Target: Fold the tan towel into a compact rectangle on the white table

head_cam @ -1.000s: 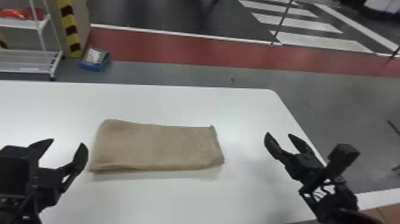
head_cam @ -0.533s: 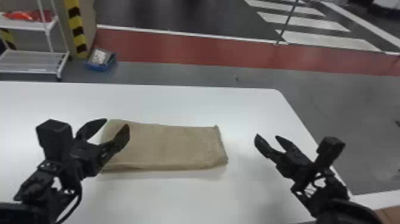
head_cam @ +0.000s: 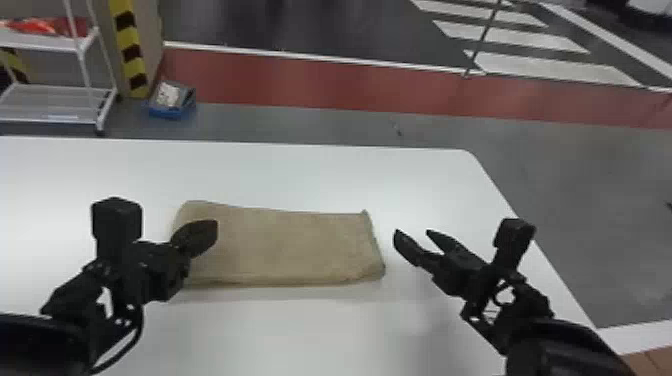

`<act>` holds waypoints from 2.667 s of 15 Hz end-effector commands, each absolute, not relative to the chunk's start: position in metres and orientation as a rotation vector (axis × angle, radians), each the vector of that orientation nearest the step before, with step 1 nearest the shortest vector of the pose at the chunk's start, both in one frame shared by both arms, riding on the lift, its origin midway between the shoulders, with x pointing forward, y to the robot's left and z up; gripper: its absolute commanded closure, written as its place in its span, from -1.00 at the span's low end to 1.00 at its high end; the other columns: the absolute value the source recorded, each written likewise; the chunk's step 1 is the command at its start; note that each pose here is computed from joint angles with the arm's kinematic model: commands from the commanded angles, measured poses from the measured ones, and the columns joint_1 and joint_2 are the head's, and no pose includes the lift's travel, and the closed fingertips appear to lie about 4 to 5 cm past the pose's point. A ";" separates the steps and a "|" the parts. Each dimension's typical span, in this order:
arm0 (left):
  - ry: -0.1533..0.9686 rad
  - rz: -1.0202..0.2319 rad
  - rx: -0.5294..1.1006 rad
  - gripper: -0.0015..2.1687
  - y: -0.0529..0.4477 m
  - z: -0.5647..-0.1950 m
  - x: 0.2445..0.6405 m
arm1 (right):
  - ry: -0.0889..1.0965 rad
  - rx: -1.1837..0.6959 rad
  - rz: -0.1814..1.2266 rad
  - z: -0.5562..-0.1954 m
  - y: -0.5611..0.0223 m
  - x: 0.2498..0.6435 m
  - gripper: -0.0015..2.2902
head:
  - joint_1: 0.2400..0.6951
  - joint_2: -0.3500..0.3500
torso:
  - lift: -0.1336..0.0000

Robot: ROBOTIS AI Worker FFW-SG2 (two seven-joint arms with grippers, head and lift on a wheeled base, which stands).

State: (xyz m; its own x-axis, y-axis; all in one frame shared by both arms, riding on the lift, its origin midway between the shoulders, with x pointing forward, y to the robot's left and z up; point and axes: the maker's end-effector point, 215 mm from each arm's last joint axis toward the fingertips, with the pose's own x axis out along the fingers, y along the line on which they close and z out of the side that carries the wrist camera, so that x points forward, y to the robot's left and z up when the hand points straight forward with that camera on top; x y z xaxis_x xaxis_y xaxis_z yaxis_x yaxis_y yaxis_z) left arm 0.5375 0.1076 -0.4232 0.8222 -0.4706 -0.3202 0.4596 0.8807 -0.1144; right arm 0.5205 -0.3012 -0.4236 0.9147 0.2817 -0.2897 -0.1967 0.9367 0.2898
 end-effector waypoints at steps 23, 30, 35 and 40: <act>0.424 -0.503 0.025 0.56 0.111 -0.449 0.526 | 0.612 0.198 0.302 -0.456 -0.230 0.522 -0.53 | 1.00 -0.35 | -0.87; 0.476 -0.508 0.024 0.56 0.112 -0.461 0.521 | 0.602 0.235 0.318 -0.447 -0.226 0.526 -0.35 | 1.00 -0.36 | -0.87; 0.515 -0.516 0.022 0.56 0.107 -0.471 0.514 | 0.548 0.256 0.354 -0.417 -0.214 0.538 -0.30 | 1.00 -0.33 | -0.87; 0.546 -0.555 0.020 0.56 0.080 -0.478 0.504 | 0.513 0.297 0.457 -0.379 -0.173 0.543 -0.10 | 1.00 -0.31 | -0.87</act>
